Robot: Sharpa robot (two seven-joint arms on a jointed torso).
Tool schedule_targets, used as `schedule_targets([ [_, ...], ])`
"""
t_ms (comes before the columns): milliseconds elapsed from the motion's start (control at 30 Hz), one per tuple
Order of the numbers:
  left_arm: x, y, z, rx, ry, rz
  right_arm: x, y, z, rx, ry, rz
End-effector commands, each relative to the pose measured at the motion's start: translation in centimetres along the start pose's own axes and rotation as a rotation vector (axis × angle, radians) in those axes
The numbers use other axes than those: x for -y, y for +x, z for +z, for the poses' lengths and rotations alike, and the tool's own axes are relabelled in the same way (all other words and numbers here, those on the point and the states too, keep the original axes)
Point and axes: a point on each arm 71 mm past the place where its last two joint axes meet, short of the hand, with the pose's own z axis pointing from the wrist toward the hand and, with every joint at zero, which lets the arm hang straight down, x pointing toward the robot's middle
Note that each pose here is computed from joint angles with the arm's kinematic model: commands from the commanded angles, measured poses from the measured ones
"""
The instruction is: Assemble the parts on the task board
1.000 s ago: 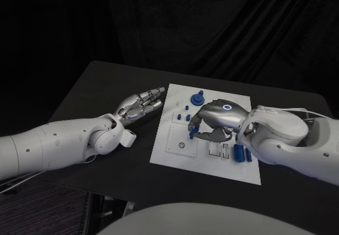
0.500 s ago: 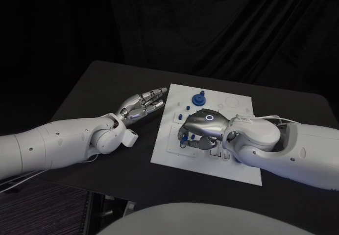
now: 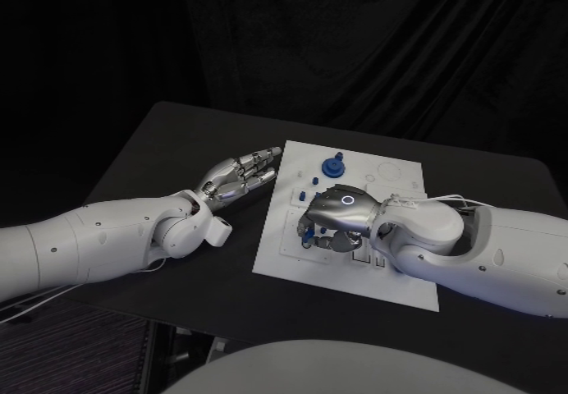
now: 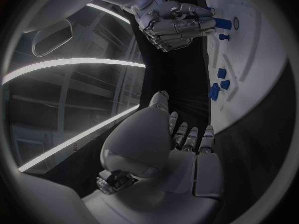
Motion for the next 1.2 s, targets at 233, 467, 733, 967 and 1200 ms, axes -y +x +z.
schedule_targets([
  [233, 0.34, 0.32, 0.01, -0.021, 0.07, -0.017, -0.2, 0.5, 0.0, -0.017, -0.007, -0.009],
  [467, 0.27, 0.4, 0.07, -0.024, 0.067, -0.019, 0.0, 0.8, 0.0, -0.031, 0.0, -0.007],
  [733, 0.2, 0.4, 0.06, -0.021, 0.067, -0.017, 0.1, 1.2, 0.0, -0.047, 0.005, -0.003],
  [967, 0.19, 0.37, -0.02, -0.018, 0.066, -0.016, 0.2, 1.9, 0.2, -0.057, 0.009, 0.004],
  [1200, 0.18, 0.37, -0.03, -0.019, 0.065, -0.016, 0.2, 2.2, 0.4, -0.057, 0.01, 0.008],
])
